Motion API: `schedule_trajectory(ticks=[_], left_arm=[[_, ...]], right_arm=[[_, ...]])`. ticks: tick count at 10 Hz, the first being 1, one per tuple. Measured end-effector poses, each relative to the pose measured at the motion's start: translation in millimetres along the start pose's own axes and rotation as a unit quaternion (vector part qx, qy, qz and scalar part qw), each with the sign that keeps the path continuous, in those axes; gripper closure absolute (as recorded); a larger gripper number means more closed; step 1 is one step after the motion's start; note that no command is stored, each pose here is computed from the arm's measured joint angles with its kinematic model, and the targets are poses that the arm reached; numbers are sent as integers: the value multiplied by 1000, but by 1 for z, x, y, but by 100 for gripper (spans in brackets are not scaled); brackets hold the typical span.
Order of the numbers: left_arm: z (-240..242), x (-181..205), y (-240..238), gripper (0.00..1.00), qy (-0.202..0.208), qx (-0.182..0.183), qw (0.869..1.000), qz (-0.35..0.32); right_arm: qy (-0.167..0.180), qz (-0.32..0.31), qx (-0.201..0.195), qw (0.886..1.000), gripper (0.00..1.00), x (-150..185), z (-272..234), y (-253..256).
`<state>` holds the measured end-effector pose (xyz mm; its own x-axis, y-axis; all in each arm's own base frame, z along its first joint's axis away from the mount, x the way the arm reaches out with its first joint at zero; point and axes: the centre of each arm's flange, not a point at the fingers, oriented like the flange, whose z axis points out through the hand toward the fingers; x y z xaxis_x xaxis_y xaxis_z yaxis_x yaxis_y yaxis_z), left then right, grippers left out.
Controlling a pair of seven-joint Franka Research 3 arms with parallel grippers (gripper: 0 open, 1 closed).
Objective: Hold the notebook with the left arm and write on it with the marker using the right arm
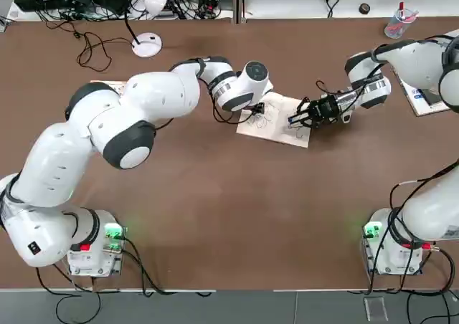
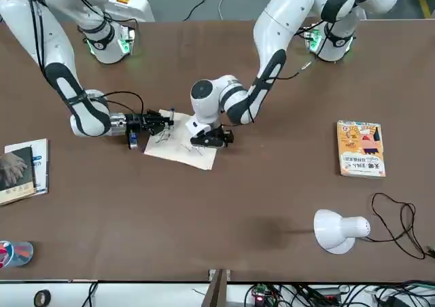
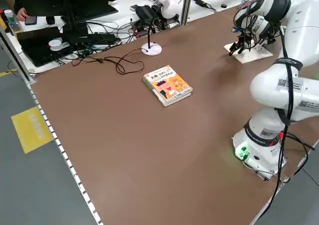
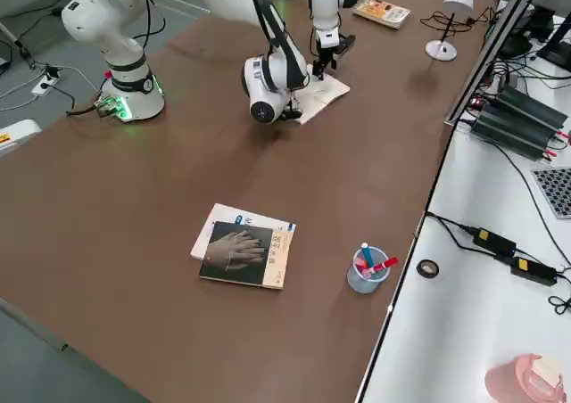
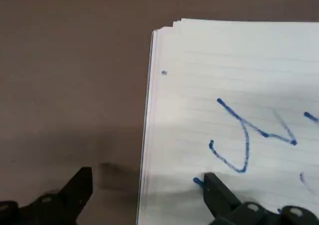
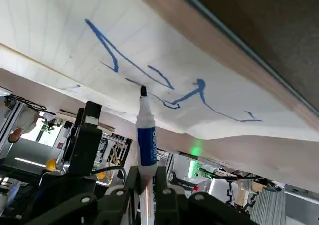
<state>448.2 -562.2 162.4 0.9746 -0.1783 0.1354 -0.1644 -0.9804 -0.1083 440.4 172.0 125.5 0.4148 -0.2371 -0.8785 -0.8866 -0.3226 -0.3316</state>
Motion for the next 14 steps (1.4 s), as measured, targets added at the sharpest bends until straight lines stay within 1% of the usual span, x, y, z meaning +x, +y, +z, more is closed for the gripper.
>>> schedule_trajectory(ticks=[9,14], left_arm=[[0,0,0,0,0,0,1000,0],[0,0,0,0,0,0,1000,0]], right_arm=[[-6,-7,-13,1000,83,-6,14,1],[-9,-6,-4,1000,83,-8,22,1]])
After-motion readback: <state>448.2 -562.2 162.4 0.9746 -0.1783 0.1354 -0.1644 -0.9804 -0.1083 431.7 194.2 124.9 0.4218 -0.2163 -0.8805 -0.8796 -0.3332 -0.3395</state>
